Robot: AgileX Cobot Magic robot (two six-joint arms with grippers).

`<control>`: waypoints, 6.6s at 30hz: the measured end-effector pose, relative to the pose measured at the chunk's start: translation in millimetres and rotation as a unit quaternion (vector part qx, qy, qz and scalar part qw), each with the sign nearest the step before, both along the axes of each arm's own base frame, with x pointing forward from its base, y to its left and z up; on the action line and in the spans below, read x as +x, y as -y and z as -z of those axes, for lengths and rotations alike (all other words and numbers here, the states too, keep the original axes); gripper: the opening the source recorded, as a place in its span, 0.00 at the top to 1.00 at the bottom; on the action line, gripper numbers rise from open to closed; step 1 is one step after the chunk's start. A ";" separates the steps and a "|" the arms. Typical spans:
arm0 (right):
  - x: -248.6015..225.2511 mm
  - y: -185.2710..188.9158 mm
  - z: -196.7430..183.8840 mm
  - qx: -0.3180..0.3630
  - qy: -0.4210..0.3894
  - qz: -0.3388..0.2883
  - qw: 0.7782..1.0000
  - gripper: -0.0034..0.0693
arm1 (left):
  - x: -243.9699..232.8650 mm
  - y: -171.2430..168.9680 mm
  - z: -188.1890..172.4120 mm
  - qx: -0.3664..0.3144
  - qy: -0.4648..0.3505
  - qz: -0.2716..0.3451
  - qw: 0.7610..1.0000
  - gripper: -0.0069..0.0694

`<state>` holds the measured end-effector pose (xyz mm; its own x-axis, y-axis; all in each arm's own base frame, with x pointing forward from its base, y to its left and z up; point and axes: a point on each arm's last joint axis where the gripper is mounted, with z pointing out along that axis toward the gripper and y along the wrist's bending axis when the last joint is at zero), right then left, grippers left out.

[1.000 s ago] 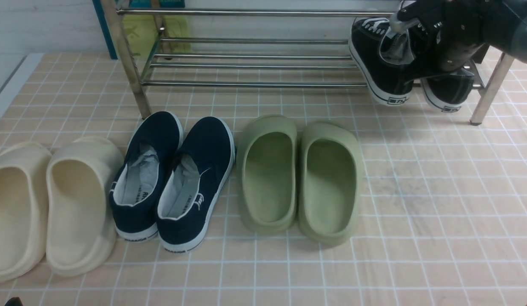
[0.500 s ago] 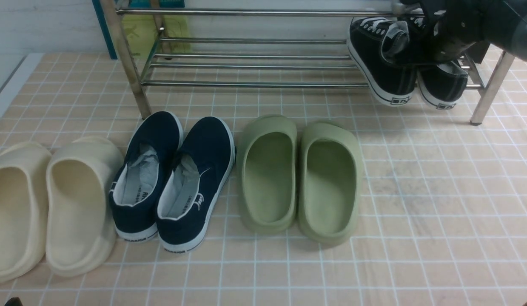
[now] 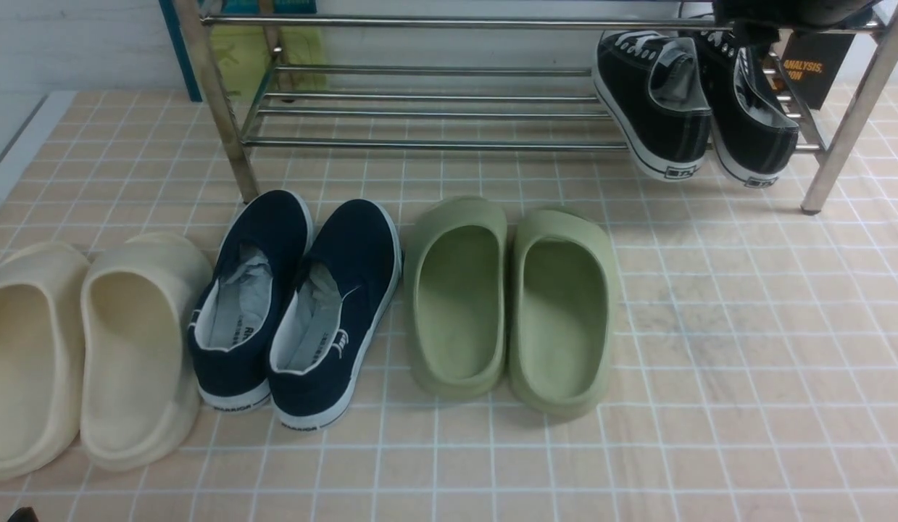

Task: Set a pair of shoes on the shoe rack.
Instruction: Use the right arm to put a shoe into the shoe rack

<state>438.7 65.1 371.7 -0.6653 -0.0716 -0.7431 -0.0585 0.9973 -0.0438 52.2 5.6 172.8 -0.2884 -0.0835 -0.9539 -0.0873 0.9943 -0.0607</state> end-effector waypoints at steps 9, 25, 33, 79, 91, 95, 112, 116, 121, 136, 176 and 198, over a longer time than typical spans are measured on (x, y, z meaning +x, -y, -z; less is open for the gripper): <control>-32.5 44.9 27.5 -0.003 -0.075 0.032 0.997 0.71 | 0.0 0.0 0.0 0.000 0.000 0.000 1.000 0.60; -18.8 82.9 163.7 0.146 -0.019 0.104 0.984 0.98 | 0.0 0.0 0.0 0.000 0.000 0.000 1.000 0.60; -16.8 67.6 163.9 0.202 -0.018 0.121 0.972 0.98 | 0.0 0.0 0.0 0.000 0.000 0.000 1.000 0.60; -3.6 -22.6 143.1 0.101 0.086 -0.085 0.987 0.98 | 0.0 0.0 0.0 0.000 0.000 0.000 1.000 0.60; -30.9 -4.8 78.9 0.150 0.102 -0.146 0.972 0.86 | 0.0 0.0 0.0 0.000 0.000 0.000 1.000 0.60; -34.2 22.2 81.6 0.128 0.053 -0.142 0.980 0.73 | 0.0 0.0 0.0 0.000 0.000 0.000 1.000 0.60; 15.7 54.5 102.1 0.050 0.050 -0.065 0.995 0.34 | 0.0 0.0 0.0 0.000 0.000 0.000 1.000 0.60; 26.4 52.2 123.2 0.049 0.039 -0.064 0.996 0.53 | 0.0 0.0 0.0 0.000 0.000 0.000 1.000 0.60; 28.3 50.2 124.0 0.085 0.044 -0.043 0.994 0.91 | 0.0 0.0 0.0 0.000 0.000 0.000 1.000 0.60; 26.5 27.2 103.3 0.081 0.078 -0.064 0.992 0.95 | 0.0 0.0 0.0 0.000 0.000 0.000 1.000 0.60; -13.2 29.0 28.9 0.035 0.106 -0.082 0.990 0.43 | 0.0 0.0 0.0 0.000 0.000 0.000 1.000 0.60; 16.7 20.5 154.5 0.062 -0.104 -0.107 0.987 0.97 | 0.0 0.0 0.0 0.000 0.000 0.000 1.000 0.60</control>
<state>455.4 44.7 217.1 -0.7838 -0.1441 -0.6041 -0.2638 0.9578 0.1138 52.2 5.6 172.8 -0.2884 -0.0827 -0.9539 -0.0874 0.9944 -0.0598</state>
